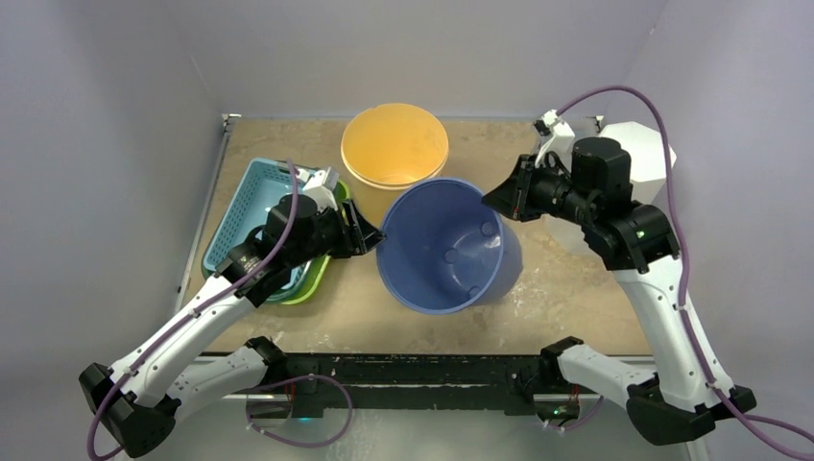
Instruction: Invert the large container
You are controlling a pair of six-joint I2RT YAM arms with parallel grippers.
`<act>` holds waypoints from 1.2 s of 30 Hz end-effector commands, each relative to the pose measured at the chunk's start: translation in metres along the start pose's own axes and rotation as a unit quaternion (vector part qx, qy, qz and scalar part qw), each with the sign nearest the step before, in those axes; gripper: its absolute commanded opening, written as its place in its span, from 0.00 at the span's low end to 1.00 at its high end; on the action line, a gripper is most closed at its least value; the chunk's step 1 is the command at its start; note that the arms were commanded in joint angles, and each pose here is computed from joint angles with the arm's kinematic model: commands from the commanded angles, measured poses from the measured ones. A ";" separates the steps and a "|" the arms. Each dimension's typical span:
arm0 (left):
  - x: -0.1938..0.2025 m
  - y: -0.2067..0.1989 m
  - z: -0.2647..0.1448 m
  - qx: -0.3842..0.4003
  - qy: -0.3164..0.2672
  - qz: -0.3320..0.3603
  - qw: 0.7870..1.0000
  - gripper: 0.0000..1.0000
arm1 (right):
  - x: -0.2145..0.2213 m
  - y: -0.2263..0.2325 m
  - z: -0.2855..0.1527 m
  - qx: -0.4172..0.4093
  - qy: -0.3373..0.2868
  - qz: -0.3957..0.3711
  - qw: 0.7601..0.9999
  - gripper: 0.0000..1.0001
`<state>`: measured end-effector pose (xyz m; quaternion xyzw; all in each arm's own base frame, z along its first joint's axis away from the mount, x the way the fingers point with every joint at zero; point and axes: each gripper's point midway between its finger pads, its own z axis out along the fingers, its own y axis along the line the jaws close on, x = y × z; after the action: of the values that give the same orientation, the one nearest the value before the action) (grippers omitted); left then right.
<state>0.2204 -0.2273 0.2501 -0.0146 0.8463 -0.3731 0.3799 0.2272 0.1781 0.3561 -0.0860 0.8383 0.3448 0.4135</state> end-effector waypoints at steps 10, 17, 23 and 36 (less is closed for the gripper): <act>-0.031 0.002 -0.030 -0.036 -0.067 0.012 0.997 0.61 | -0.027 -0.023 -0.008 0.130 -0.032 -0.076 0.988 0.00; -0.036 0.029 -0.045 -0.113 -0.088 0.001 0.990 0.65 | -0.023 -0.019 0.001 0.167 -0.029 -0.094 0.981 0.00; -0.038 0.052 -0.052 -0.175 -0.100 -0.013 0.979 0.67 | 0.013 -0.003 0.029 0.202 0.016 -0.138 0.969 0.00; -0.038 0.112 -0.097 -0.343 -0.139 -0.033 0.928 0.76 | 0.080 0.066 0.073 0.239 0.035 -0.243 0.939 0.00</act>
<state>0.2196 -0.1033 0.2330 -0.1855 0.8778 -0.1061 0.4287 0.1960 0.2848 0.2883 -0.2253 0.8716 0.0497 0.4326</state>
